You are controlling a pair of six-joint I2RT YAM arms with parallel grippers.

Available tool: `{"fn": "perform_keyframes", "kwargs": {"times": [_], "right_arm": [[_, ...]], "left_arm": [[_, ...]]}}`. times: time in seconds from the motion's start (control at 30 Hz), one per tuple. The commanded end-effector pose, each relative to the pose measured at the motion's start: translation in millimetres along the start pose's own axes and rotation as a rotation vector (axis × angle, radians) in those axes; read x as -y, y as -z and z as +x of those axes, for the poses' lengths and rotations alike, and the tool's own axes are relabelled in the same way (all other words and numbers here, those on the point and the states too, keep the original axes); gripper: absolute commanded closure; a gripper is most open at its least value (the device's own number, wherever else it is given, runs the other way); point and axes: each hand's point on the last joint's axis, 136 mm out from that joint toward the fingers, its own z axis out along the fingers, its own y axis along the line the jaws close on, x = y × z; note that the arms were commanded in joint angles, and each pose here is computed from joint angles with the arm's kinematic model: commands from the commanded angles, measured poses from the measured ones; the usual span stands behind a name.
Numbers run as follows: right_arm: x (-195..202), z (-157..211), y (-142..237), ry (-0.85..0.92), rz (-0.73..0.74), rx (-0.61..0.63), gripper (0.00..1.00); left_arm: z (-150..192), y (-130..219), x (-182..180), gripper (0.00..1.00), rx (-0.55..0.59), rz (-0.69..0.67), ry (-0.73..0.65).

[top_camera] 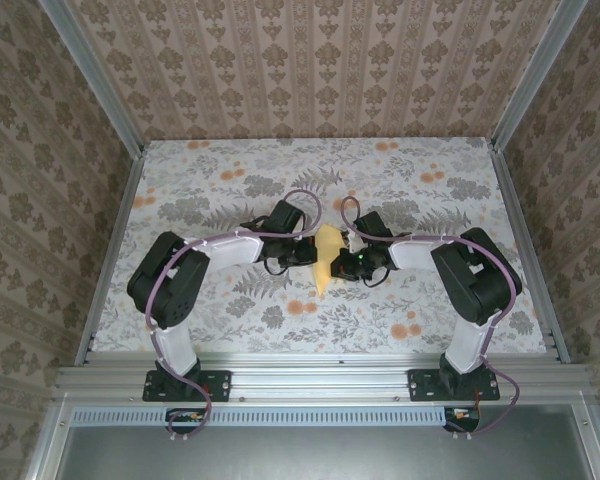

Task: Fold a paper plane with a square sheet of paper (pick it up from the middle)
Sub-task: Fold the wing for the fifth time at the center of the table.

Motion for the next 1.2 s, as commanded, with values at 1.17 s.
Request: {"fn": "perform_keyframes", "kwargs": {"times": [1.17], "right_arm": [[14, 3, 0, -0.025, 0.022, 0.027, 0.97]], "left_arm": [[-4, -34, 36, 1.00, -0.002, 0.152, 0.084]]}}
